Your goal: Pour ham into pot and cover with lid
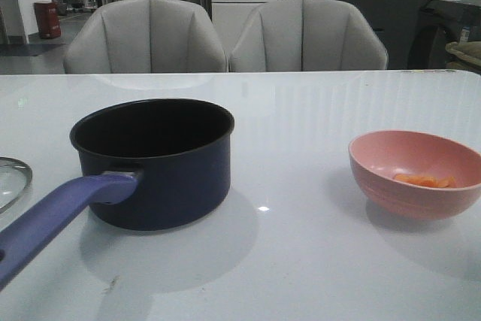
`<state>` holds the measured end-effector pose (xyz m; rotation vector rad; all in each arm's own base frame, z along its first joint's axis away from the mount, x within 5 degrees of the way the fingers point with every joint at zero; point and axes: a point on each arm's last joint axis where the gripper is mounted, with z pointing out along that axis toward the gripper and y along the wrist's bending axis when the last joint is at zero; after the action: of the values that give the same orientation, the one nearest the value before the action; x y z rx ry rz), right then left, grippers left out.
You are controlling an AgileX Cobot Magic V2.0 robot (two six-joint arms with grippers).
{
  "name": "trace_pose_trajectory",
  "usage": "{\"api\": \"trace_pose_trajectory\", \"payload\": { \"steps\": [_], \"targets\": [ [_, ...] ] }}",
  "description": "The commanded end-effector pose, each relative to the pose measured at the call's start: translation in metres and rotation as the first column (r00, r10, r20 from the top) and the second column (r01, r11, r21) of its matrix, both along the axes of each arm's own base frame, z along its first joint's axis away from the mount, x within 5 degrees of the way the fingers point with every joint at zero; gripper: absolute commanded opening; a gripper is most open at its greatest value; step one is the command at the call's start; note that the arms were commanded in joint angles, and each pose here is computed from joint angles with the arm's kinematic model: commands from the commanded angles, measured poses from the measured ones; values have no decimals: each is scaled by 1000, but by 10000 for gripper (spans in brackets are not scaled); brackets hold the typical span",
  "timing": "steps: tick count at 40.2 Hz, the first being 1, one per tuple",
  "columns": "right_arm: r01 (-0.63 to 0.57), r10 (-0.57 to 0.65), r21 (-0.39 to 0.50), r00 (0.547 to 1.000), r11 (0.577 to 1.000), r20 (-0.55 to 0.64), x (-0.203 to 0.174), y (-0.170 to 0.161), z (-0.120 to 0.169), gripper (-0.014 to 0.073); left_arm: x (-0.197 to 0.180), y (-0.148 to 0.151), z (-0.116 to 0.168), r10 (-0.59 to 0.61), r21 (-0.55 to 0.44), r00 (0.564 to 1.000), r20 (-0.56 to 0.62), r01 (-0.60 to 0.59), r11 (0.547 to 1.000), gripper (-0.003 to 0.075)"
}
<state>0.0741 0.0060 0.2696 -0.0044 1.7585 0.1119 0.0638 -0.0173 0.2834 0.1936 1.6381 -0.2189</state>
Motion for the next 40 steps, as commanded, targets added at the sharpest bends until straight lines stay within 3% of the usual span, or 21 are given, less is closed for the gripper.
{"api": "trace_pose_trajectory", "payload": {
  "steps": [1,11,18,22,34,40],
  "targets": [
    [6,-6,3,999,1000,46,7,0,15,151,0,0,15,-3,-27,996,93,5,1000,521],
    [7,-7,8,1000,1000,16,21,1,17,174,0,0,15,-3,-28,996,91,5,1000,522],
    [9,0,58,988,998,-155,44,4,27,409,0,0,15,-3,-28,996,91,5,1000,521],
    [13,9,91,973,996,-230,61,7,33,502,0,0,15,-3,-28,996,91,5,1000,522],
    [32,17,100,887,994,-462,132,13,35,517,0,0,15,-3,-28,996,91,5,1000,522],
    [69,-6,87,816,994,-578,171,8,24,517,0,0,15,-3,-28,996,91,5,1000,522]
  ]
}}
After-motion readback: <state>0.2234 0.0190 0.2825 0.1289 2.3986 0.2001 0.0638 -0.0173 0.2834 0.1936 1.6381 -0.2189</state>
